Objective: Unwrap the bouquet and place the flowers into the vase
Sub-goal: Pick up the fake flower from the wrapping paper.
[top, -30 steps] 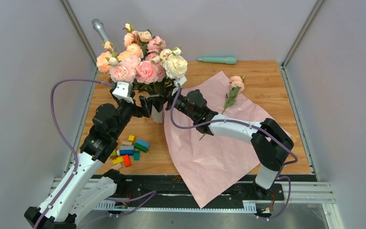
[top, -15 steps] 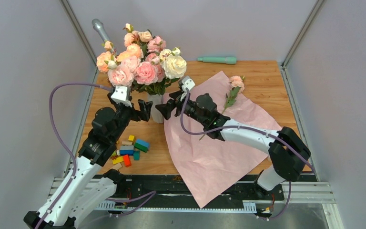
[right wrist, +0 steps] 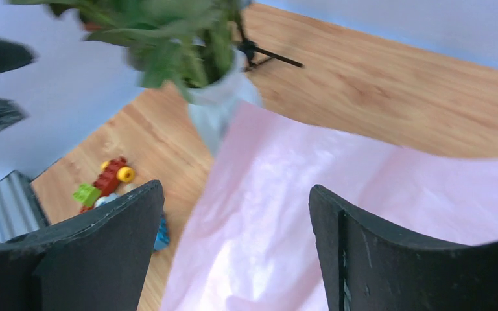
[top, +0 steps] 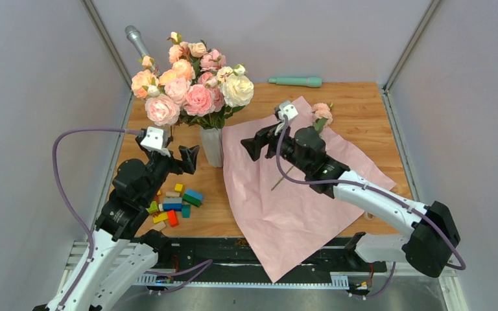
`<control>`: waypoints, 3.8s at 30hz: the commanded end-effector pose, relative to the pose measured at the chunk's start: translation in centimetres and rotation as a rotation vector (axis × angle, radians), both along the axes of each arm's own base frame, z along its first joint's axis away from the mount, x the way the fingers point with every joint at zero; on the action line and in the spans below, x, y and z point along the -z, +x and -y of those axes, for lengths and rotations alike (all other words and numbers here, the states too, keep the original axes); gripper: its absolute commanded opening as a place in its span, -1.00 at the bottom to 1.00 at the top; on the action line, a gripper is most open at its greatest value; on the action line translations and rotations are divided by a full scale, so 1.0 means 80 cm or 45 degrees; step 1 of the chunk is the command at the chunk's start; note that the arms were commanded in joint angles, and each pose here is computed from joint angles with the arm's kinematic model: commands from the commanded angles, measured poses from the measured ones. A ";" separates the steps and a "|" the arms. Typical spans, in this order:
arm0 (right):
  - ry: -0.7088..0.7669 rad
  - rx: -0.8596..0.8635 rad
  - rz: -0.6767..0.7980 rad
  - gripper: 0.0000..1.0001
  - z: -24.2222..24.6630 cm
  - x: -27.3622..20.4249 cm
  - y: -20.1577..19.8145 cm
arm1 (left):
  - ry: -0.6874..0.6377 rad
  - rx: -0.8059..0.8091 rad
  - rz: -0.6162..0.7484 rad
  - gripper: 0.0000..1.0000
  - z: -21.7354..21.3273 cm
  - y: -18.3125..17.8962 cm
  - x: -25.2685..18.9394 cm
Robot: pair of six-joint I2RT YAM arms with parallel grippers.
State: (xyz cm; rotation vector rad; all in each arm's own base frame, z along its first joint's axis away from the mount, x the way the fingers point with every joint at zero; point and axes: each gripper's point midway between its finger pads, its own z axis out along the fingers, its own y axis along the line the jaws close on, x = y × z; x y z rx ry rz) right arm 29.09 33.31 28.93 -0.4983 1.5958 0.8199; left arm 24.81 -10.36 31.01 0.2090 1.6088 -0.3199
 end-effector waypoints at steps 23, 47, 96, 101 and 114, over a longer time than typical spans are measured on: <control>-0.291 0.972 -0.900 0.22 0.277 0.247 0.160 | 0.237 -0.145 -0.046 1.00 -0.050 -0.021 0.036; -0.375 1.040 -1.065 -0.19 0.278 0.310 0.184 | 0.262 -0.093 -0.085 1.00 -0.037 -0.013 0.052; 0.084 0.680 -0.368 -1.00 0.255 0.102 0.094 | -0.152 0.375 -0.132 1.00 0.059 -0.047 0.004; 0.196 0.491 -0.166 -1.00 0.233 0.032 0.053 | -0.309 0.464 -0.092 0.98 0.075 -0.061 -0.031; 0.434 -0.016 0.316 -1.00 0.166 -0.147 -0.080 | -0.544 0.715 0.012 0.96 0.129 -0.089 -0.127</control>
